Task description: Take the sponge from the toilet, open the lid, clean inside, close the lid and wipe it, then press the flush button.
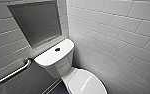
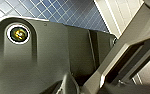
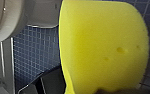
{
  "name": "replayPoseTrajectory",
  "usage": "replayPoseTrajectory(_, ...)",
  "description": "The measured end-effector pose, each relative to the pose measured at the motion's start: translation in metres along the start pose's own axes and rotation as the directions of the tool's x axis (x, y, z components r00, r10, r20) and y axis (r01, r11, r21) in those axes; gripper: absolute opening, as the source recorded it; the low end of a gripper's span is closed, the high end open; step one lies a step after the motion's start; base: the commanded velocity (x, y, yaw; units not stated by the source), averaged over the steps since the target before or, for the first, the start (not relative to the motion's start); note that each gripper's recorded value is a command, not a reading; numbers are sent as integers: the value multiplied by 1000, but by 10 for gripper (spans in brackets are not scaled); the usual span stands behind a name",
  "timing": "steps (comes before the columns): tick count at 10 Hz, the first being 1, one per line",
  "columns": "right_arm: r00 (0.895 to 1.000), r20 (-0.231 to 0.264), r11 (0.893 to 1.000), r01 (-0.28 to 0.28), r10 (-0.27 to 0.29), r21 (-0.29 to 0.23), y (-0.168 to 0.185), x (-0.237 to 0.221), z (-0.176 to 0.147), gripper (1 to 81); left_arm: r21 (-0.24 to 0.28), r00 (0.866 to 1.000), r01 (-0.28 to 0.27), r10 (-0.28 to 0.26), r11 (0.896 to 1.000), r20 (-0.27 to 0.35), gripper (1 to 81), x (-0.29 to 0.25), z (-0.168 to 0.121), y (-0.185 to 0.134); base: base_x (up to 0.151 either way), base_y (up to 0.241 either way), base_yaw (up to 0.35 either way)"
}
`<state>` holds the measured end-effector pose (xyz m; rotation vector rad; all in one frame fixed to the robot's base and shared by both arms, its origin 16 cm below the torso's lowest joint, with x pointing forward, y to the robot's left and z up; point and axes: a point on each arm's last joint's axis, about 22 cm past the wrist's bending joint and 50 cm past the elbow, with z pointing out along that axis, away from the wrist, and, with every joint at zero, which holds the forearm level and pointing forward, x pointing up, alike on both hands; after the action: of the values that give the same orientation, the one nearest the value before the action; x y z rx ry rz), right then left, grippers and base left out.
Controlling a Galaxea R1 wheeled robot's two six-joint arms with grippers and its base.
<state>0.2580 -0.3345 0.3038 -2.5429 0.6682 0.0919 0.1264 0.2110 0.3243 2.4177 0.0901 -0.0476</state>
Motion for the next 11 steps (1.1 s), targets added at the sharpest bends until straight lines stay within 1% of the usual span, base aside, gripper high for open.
replayPoseTrajectory(1,1000,11,999,-18,18,-43,27,-20,-3,10,0,1000,19,-19,1000,-3,811,10,-6,-1,0,0,0)
replayPoseTrajectory(3,999,28,995,-36,39,-96,61,-53,6,10,-35,1000,13,-14,999,-25,811,32,-3,12,0,0,0)
replayPoseTrajectory(4,999,29,993,-36,39,-110,74,-63,15,10,-41,999,8,-10,999,-41,811,44,2,9,0,0,0)
replayPoseTrajectory(6,999,35,993,-19,24,-115,90,-84,44,10,-24,998,-1,0,1000,-68,811,66,8,-12,0,0,0)
replayPoseTrajectory(7,1000,25,992,-5,8,-124,99,-81,57,10,-19,996,-1,0,1000,-87,811,80,12,-21,0,0,0)
replayPoseTrajectory(8,1000,8,991,5,-4,-131,105,-78,63,10,-23,994,-13,10,1000,-105,811,93,14,-21,0,0,0)
replayPoseTrajectory(10,999,34,992,1,3,-129,107,-99,67,10,-30,992,-23,19,999,-121,811,115,16,-18,0,0,0)
replayPoseTrajectory(11,999,43,993,-3,8,-116,101,-104,67,10,-31,992,-28,24,999,-123,811,127,16,-15,0,0,0)
